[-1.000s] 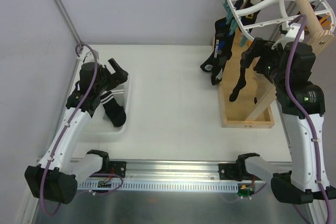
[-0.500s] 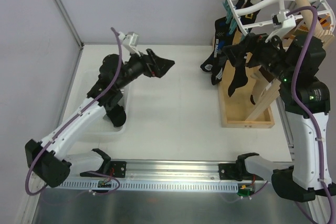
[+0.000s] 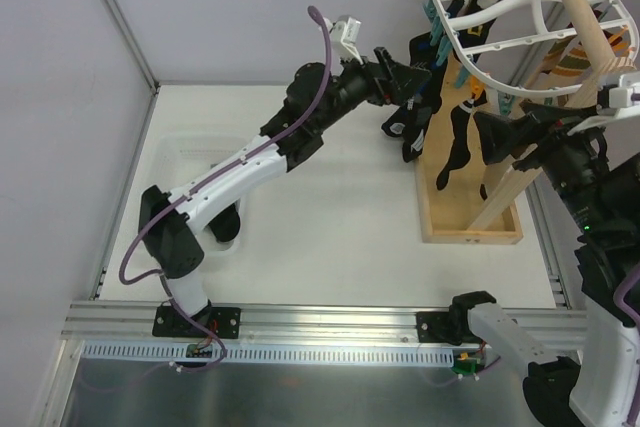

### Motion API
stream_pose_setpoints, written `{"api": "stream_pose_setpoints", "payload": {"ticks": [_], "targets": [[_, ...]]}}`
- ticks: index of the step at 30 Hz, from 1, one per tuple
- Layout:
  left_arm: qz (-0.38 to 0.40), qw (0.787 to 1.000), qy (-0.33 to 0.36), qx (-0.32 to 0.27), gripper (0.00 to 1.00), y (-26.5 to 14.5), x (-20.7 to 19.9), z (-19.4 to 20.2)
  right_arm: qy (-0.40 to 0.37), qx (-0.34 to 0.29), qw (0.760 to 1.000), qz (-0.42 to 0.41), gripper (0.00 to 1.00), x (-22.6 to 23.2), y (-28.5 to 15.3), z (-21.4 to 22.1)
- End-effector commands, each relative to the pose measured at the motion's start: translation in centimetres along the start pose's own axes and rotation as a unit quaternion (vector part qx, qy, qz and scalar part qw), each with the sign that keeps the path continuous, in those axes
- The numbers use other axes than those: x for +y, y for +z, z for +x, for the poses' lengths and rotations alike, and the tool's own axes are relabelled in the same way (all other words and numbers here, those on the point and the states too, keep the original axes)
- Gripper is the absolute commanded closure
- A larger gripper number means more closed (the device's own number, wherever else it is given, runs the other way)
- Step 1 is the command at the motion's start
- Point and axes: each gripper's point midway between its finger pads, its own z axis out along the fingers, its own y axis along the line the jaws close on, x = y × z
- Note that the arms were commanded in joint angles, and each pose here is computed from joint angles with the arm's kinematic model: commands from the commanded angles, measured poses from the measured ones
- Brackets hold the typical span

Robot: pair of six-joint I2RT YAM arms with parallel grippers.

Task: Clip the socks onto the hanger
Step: Open the clamp at the hanger.

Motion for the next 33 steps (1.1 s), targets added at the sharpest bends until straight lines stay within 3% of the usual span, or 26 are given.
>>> {"api": "stream_pose_setpoints", "payload": {"ticks": [1, 5, 11, 22, 33], "targets": [[-0.056, 0.993, -0.073, -0.07, 0.09, 2.9, -0.3, -2.5, -0.017, 0.003, 0.999, 0.037, 0.06, -1.4, -0.8, 0.7], [-0.063, 0.984, -0.151, -0.076, 0.11, 5.6, -1.0, -1.4, -0.014, -0.012, 0.99, 0.141, 0.06, -4.9, -3.7, 0.8], [-0.036, 0.976, -0.203, -0.073, 0.12, 9.0, -2.7, 0.6, -0.015, -0.009, 0.977, 0.21, 0.07, -7.2, -6.7, 2.1], [-0.028, 0.965, -0.23, -0.126, 0.18, 11.7, -1.8, 0.9, -0.013, 0.013, 0.987, 0.157, 0.14, -5.4, -6.2, 3.1], [-0.013, 0.955, -0.259, -0.141, 0.64, 11.6, -0.8, -1.5, -0.092, 0.036, 0.995, -0.005, 0.22, -0.8, 0.3, 1.7]]}}
